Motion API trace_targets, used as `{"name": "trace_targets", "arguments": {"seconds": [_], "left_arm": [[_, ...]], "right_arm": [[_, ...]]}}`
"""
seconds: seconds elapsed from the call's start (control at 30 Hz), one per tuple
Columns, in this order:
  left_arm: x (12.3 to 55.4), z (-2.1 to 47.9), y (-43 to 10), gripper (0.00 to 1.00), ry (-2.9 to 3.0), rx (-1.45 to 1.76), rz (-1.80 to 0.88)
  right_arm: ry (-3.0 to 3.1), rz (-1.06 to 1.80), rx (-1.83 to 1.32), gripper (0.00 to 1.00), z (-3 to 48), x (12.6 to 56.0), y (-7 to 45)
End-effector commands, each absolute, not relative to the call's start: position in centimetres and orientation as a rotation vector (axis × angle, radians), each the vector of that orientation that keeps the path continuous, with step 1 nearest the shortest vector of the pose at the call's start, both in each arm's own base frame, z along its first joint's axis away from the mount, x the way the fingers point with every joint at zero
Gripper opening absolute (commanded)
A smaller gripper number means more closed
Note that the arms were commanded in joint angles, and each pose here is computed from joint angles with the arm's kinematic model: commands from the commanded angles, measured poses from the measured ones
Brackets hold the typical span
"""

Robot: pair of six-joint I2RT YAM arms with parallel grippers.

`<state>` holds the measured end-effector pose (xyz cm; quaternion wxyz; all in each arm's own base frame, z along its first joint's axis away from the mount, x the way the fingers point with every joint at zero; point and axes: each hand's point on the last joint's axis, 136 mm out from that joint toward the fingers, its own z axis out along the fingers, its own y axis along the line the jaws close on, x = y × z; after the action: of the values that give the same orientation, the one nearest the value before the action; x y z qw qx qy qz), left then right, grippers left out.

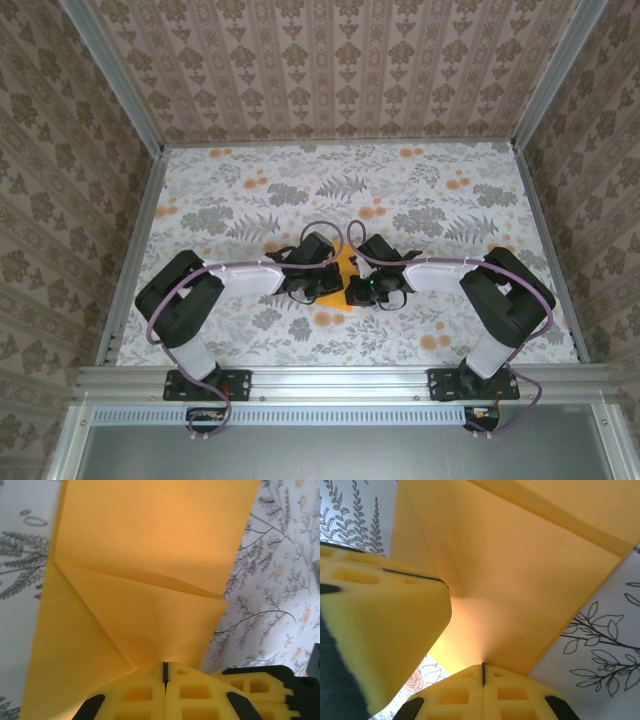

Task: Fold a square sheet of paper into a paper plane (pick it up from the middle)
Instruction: Fold the triangle a second time at the center of the table.

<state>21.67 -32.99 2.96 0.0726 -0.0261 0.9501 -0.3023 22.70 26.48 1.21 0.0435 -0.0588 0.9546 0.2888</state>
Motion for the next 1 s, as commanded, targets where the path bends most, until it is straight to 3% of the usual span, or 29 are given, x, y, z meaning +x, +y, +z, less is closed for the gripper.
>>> {"name": "trace_targets", "arguments": {"seconds": [0.0, 0.3, 0.97], "left_arm": [[21.1, 1.8, -33.1, 0.00, 2.883, -0.125, -0.892], [20.9, 1.0, -33.3, 0.00, 2.883, -0.143, -0.931], [24.3, -1.6, -27.6, 0.00, 2.774, -0.172, -0.839]], "right_arm": [[3.018, 0.769, -0.138, 0.01, -1.3, 21.4, 24.9], [3.038, 0.762, -0.139, 0.01, -1.9, 21.0, 24.7], [3.258, 0.524, -0.203, 0.01, -6.0, 16.6, 20.3]]}}
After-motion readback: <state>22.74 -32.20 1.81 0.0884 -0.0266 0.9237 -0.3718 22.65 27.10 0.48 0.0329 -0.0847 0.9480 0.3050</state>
